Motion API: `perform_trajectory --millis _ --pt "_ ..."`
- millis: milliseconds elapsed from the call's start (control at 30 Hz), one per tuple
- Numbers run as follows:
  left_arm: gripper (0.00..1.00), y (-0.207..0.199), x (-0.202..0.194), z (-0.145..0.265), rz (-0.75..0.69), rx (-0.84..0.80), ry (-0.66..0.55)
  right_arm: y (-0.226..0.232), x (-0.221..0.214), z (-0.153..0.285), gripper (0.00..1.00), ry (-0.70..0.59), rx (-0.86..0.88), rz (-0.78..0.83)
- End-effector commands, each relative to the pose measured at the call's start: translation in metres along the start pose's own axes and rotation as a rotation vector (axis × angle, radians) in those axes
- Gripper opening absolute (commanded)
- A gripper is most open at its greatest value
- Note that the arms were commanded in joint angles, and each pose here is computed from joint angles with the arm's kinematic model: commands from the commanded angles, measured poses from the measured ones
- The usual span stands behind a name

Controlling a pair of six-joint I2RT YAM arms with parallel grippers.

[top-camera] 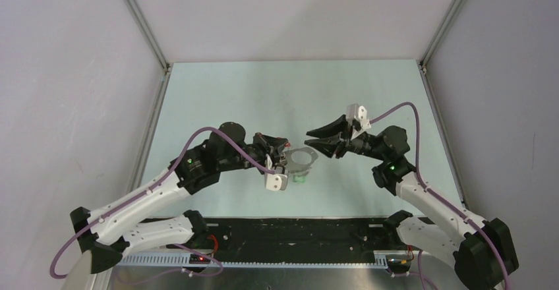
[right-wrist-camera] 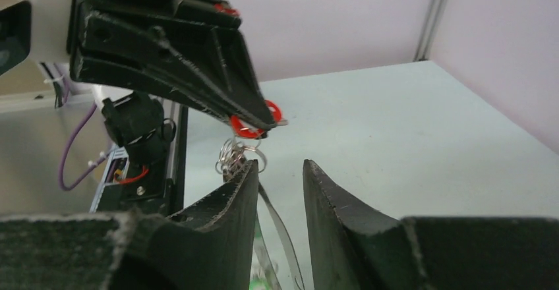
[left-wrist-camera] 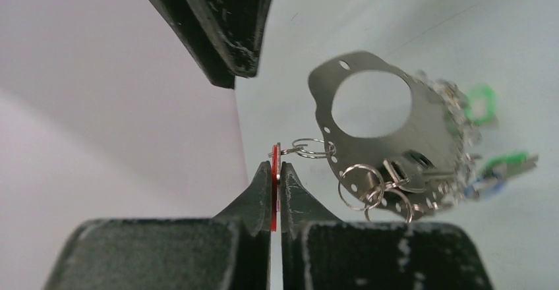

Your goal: Remove the keys from the keyring

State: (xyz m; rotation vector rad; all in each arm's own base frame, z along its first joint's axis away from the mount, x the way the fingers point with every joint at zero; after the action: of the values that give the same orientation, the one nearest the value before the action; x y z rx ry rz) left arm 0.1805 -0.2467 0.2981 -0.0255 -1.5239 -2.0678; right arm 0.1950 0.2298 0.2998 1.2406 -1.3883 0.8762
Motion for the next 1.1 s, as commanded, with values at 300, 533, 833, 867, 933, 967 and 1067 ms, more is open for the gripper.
perform_trajectory --millis 300,533,833,867,933,967,1067 --pt "0.0 0.046 0.01 0.01 -0.021 0.132 0.004 0.025 -0.009 -0.016 0.39 0.056 0.104 0.141" --pt "0.0 0.05 0.003 0.012 0.155 0.17 0.063 0.031 -0.014 -0.021 0.41 0.076 0.01 0.188" --pt "0.0 0.056 0.001 0.02 0.351 0.231 0.115 0.036 -0.017 -0.019 0.43 0.091 0.019 0.195" --pt "0.0 0.057 0.002 0.021 0.367 0.235 0.114 0.035 -0.018 -0.02 0.44 0.093 0.013 0.191" --pt "0.0 0.057 0.002 0.022 0.388 0.236 0.115 0.033 -0.019 -0.02 0.49 0.097 0.0 0.186" --pt "0.0 0.056 0.003 0.022 0.395 0.234 0.115 0.033 -0.019 -0.02 0.51 0.097 -0.006 0.184" --pt "0.0 0.06 0.001 0.025 0.438 0.253 0.136 0.032 -0.017 -0.022 0.52 0.082 -0.01 0.183"
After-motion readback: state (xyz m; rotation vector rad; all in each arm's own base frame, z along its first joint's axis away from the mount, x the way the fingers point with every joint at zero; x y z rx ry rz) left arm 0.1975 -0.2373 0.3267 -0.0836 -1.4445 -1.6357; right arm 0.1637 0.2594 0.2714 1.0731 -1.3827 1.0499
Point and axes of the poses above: each gripper's point midway between its finger pads, its own z axis back along the fingers, its own y axis along the line the jaws close on, x = y × z, the point moved 4 cm from there along z, back along the fingers, and after that the axes turned 6 degrees about -z, right-handed, at the moved point
